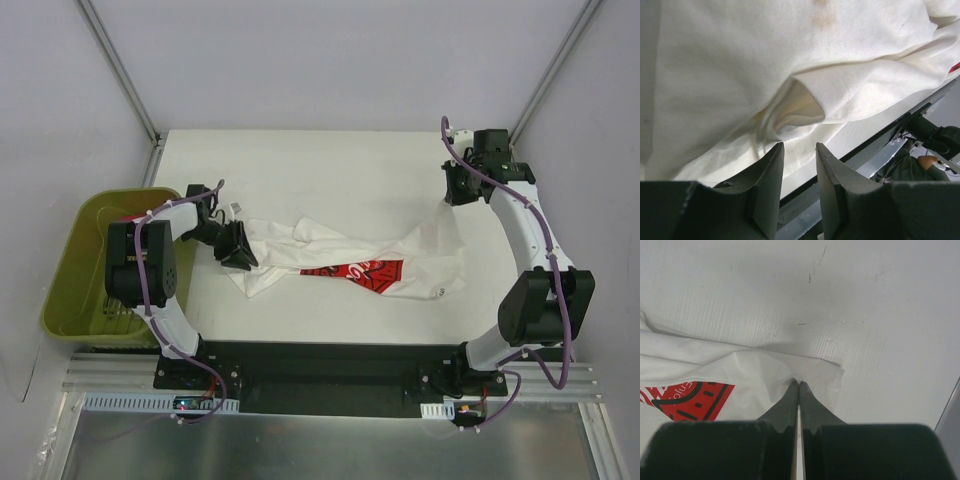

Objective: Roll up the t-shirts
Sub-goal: Flatten out the T-shirt at the center of the board.

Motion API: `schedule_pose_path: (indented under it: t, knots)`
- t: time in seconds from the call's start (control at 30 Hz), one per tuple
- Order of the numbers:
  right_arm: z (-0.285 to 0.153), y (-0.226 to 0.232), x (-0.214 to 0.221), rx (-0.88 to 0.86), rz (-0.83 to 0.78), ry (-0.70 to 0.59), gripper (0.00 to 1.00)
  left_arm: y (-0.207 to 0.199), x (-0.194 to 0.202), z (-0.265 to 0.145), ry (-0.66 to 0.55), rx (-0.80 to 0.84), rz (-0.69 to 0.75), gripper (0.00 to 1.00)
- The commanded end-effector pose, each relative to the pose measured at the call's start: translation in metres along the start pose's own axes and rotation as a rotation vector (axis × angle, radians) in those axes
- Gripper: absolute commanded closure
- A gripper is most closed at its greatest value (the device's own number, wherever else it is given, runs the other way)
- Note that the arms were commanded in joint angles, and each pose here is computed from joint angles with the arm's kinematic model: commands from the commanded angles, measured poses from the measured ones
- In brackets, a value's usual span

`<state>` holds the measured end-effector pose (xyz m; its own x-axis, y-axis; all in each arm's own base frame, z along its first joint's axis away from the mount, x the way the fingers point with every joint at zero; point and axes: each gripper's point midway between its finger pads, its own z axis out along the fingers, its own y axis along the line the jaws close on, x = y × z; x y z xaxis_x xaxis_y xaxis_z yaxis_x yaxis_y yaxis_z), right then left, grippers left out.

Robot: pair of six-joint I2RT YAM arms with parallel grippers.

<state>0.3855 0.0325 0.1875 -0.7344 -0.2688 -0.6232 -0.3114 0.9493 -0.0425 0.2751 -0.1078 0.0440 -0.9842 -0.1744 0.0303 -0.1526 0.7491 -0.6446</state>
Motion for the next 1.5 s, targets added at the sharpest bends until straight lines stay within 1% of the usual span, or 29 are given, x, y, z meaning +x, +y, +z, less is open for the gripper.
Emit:
schedule_pose_path:
  t: [0.0, 0.13, 0.2, 0.33, 0.43, 0.73, 1.07, 1.2, 1.3, 1.47]
  knots:
    - [-0.009, 0.0, -0.014, 0.013, -0.014, -0.052, 0.99, -0.004, -0.015, -0.014, -0.059, -0.025, 0.017, 0.69]
    - [-0.009, -0.001, -0.015, 0.014, -0.012, -0.054, 0.99, 0.006, -0.021, -0.015, -0.069, -0.094, 0.014, 0.69]
    - [-0.008, 0.0, -0.015, 0.012, -0.012, -0.054, 0.99, 0.01, -0.026, -0.015, -0.076, -0.117, 0.014, 0.67]
    - [-0.009, 0.0, -0.013, 0.013, -0.013, -0.051, 0.99, 0.006, -0.033, -0.011, -0.067, -0.088, 0.009, 0.66]
    - [-0.008, 0.001, -0.012, 0.011, -0.017, -0.048, 0.99, 0.005, -0.035, -0.008, -0.051, -0.071, 0.004, 0.67]
    - [-0.008, 0.0, -0.008, 0.017, -0.019, -0.047, 0.99, 0.004, -0.024, -0.004, -0.021, -0.04, -0.006, 0.7]
    - [-0.006, 0.0, -0.009, 0.015, -0.017, -0.046, 0.99, 0.003, -0.015, -0.005, -0.037, -0.028, 0.029, 0.7]
    - [-0.005, 0.0, -0.008, 0.015, -0.017, -0.044, 0.99, 0.003, -0.008, 0.003, -0.024, 0.0, 0.037, 0.69]
    - [-0.004, 0.0, -0.009, 0.014, -0.018, -0.044, 0.99, -0.002, -0.006, 0.007, -0.039, 0.026, 0.073, 0.68]
    - [-0.004, 0.001, -0.009, 0.014, -0.02, -0.041, 0.99, 0.0, -0.012, 0.016, -0.039, 0.018, 0.076, 0.69]
